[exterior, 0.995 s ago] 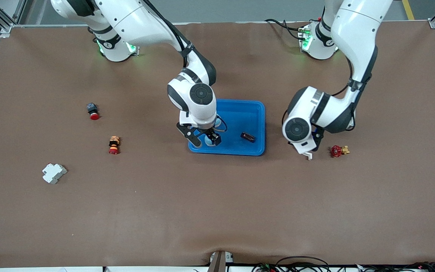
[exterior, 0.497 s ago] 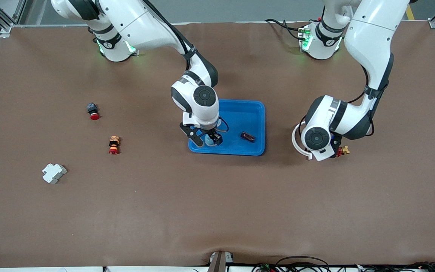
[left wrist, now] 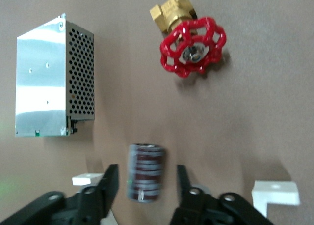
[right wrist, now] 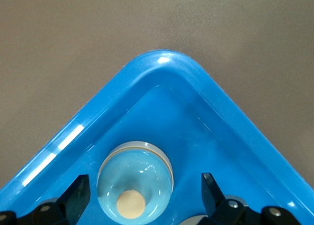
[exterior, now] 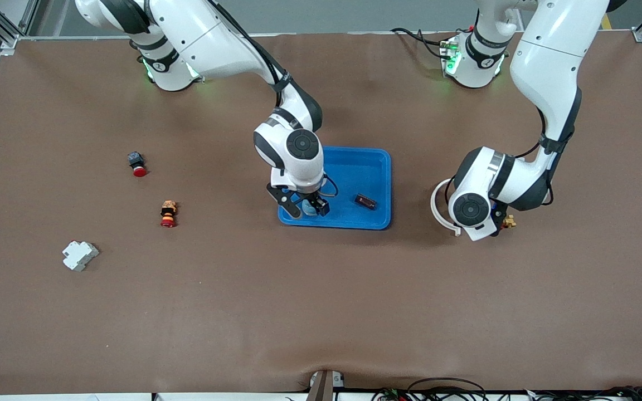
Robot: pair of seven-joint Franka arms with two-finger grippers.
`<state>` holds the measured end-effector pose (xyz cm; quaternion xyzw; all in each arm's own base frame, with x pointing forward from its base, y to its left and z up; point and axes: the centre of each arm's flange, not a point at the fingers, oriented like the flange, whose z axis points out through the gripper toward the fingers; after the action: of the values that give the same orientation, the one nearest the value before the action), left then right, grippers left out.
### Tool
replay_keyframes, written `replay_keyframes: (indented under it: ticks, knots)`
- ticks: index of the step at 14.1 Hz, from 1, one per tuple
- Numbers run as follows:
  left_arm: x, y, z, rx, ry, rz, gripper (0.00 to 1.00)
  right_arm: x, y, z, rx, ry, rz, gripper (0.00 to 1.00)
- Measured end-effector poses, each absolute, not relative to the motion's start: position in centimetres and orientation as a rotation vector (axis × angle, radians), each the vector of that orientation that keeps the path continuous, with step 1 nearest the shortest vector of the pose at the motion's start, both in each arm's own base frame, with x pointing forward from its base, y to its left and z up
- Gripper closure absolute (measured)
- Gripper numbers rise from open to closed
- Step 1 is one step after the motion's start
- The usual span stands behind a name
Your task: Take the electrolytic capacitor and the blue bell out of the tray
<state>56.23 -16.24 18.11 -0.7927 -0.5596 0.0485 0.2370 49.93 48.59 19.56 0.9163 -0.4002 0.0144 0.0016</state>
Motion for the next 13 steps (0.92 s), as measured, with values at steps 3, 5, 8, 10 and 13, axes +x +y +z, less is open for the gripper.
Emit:
replay_keyframes:
  ticks: [3,5,8,10,13]
  knots:
    - [56.4,-16.2,18.2,-2.178,-1.522,0.116,0.08,50.0,48.6,19.6,2.876,-1.259,0.046,0.17]
    - [56.7,-16.3,19.0,-2.186,-1.531,0.102,0.0,50.0,48.7,19.7,2.871,-1.275,0.047,0.37]
    - [57.4,-16.5,21.4,-2.206,-1.553,0.066,0.0,49.9,48.8,19.7,2.861,-1.3,0.048,0.37]
    - [57.8,-16.8,23.1,-2.209,-1.558,0.051,0.0,50.0,49.0,19.9,2.864,-1.305,0.051,0.37]
    - [58.4,-18.4,25.3,-2.231,-1.555,0.033,0.0,50.8,49.3,21.4,2.842,-1.303,0.047,0.37]
